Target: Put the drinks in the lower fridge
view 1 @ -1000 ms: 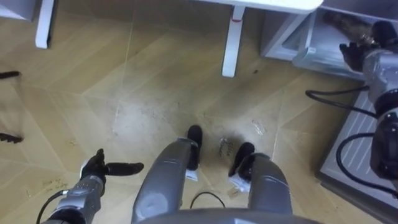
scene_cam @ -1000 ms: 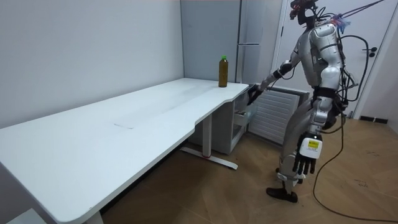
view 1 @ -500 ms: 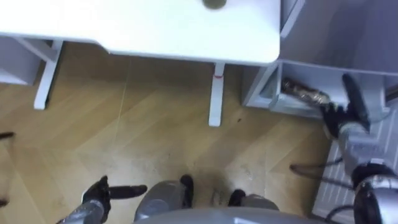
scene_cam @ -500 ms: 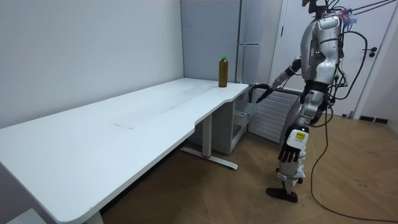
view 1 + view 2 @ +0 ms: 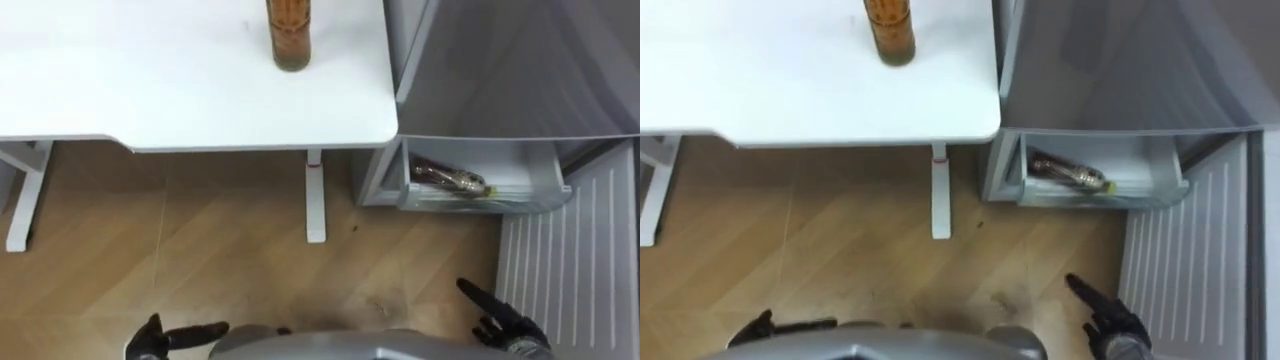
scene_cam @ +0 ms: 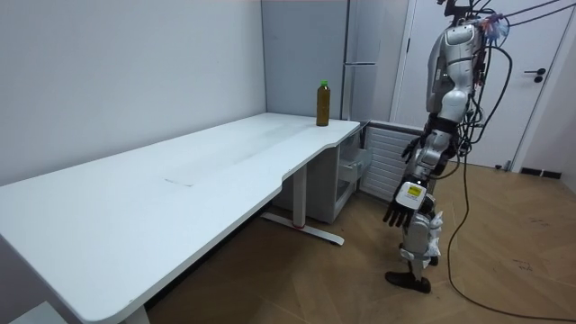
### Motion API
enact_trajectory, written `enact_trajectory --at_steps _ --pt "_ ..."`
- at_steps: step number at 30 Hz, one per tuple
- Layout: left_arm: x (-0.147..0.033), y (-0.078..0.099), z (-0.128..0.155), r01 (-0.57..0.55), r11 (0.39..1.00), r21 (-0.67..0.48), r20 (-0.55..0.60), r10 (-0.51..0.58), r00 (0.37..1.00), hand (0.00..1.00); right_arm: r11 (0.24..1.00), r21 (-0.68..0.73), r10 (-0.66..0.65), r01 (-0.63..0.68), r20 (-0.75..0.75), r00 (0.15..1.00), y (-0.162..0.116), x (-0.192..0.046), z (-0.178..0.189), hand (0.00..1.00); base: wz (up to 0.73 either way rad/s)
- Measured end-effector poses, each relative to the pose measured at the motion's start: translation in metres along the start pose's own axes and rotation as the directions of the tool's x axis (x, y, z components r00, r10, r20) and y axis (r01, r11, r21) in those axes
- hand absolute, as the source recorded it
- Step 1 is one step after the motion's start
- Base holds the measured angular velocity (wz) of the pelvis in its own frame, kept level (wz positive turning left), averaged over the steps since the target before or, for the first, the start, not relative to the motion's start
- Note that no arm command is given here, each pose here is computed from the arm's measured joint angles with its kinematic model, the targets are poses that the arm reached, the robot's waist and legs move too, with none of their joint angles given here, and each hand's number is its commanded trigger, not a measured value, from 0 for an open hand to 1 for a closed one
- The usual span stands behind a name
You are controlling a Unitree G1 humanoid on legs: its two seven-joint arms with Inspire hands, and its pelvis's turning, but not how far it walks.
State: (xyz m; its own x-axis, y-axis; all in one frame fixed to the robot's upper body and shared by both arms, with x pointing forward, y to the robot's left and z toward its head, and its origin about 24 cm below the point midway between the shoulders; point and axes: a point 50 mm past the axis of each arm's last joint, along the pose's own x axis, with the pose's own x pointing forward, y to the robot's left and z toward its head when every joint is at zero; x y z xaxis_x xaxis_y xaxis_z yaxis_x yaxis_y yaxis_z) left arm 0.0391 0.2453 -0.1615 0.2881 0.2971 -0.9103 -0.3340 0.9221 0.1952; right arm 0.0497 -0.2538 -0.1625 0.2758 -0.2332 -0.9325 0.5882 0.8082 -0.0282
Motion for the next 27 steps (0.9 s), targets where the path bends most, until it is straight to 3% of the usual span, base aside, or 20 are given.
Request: enact_trajectory --at_steps 3,6,10,15,21,27 --pt "0.0 0.0 0.0 -0.015 1.0 0.017 0.002 0.015 1.0 0.0 0.981 -0.192 0.0 -0.009 -0.045 0.999 0.0 -0.001 -0.009 0.0 0.0" --pt "0.0 -0.001 0.002 -0.046 0.999 0.014 0.013 0.045 0.999 0.0 0.954 -0.298 -0.001 -0.019 -0.067 0.998 -0.001 -0.001 -0.014 0.0 0.0" --pt "0.0 -0.001 0.006 -0.076 0.997 0.03 0.036 0.075 0.996 0.0 0.943 -0.332 -0.009 -0.016 -0.075 0.997 -0.003 -0.002 -0.016 0.0 0.02" --pt "-0.001 0.012 0.032 -0.175 0.979 -0.1 0.131 0.188 0.973 0.0 0.954 -0.301 -0.027 -0.002 -0.09 0.996 -0.011 -0.003 -0.021 0.0 0.03" --pt "-0.017 0.025 0.088 -0.323 0.893 -0.314 0.351 0.425 0.834 0.0 0.963 -0.269 -0.038 0.01 -0.1 0.994 -0.02 -0.006 -0.028 0.0 -0.05" --pt "-0.038 0.025 0.124 -0.344 0.819 -0.46 0.457 0.55 0.698 0.0 0.959 -0.284 -0.026 0.001 -0.086 0.996 -0.017 -0.005 -0.026 0.0 -0.01"
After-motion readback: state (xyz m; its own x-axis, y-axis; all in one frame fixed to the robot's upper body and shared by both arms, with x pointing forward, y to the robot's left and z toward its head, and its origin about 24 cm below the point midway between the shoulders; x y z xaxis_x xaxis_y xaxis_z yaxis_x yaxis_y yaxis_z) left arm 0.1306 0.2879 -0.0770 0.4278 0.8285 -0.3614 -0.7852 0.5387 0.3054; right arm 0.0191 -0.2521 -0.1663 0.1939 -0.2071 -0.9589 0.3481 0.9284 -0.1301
